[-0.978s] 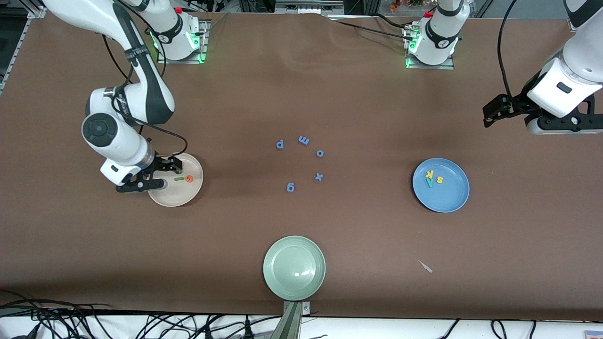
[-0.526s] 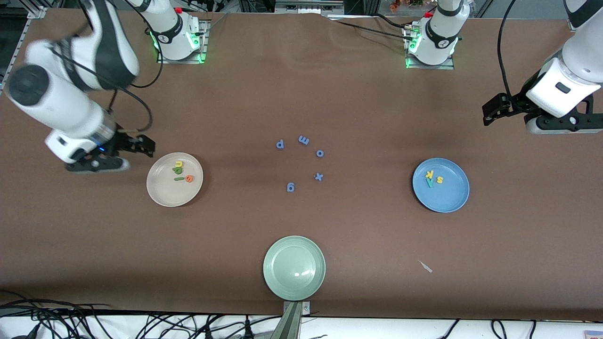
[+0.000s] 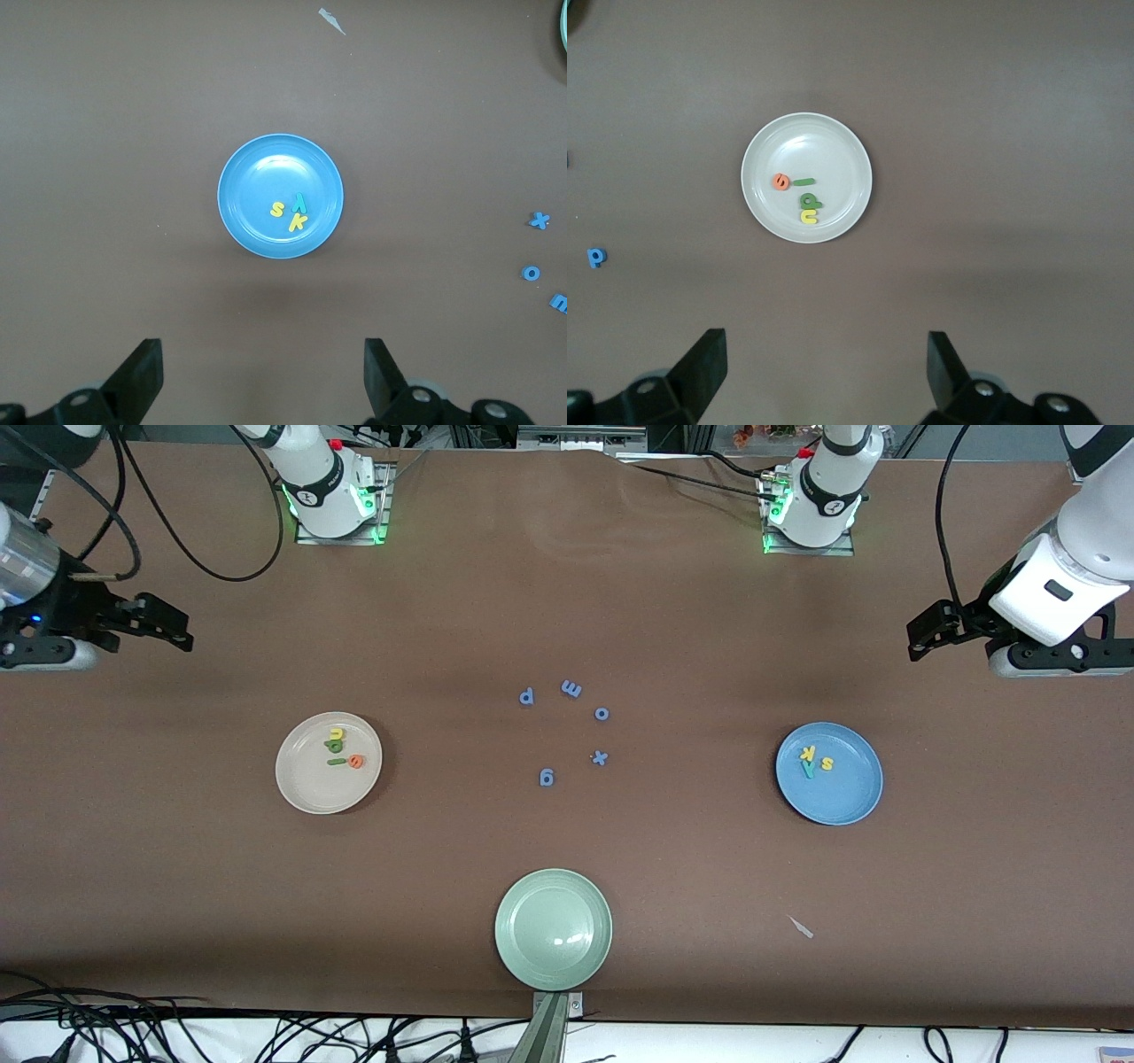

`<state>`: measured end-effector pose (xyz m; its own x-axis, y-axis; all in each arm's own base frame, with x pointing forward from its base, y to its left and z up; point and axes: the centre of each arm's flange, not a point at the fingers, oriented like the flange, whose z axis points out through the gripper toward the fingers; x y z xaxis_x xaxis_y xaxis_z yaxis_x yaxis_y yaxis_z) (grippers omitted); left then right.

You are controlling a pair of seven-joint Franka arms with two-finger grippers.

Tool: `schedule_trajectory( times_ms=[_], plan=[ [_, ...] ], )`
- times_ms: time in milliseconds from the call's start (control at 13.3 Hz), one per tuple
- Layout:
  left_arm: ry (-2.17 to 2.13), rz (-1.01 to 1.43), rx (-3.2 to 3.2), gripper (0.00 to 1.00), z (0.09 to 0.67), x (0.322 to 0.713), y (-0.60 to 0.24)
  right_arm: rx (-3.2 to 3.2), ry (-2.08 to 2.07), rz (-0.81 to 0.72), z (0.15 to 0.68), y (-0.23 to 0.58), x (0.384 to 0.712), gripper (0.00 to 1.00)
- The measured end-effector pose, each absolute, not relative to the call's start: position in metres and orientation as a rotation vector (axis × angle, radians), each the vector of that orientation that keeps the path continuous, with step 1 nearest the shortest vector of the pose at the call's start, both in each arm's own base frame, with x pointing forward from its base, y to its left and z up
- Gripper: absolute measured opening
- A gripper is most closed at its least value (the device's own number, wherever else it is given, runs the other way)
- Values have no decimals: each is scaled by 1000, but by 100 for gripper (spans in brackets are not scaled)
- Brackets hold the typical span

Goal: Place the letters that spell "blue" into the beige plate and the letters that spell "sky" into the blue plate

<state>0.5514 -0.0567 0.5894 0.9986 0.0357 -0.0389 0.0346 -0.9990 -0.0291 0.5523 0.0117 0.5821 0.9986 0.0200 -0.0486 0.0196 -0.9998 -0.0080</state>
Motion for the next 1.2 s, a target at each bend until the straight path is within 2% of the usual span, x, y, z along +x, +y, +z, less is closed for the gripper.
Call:
schedule_trajectory(
  times_ms=[451,1203],
  plan=[
    [-55,62,-3112,100,589,551,-57,-3141,-30,113,569,12,563,100],
    [-55,62,-3112,100,589,551,-57,-3146,-37,89,578,16,571,100]
  ],
)
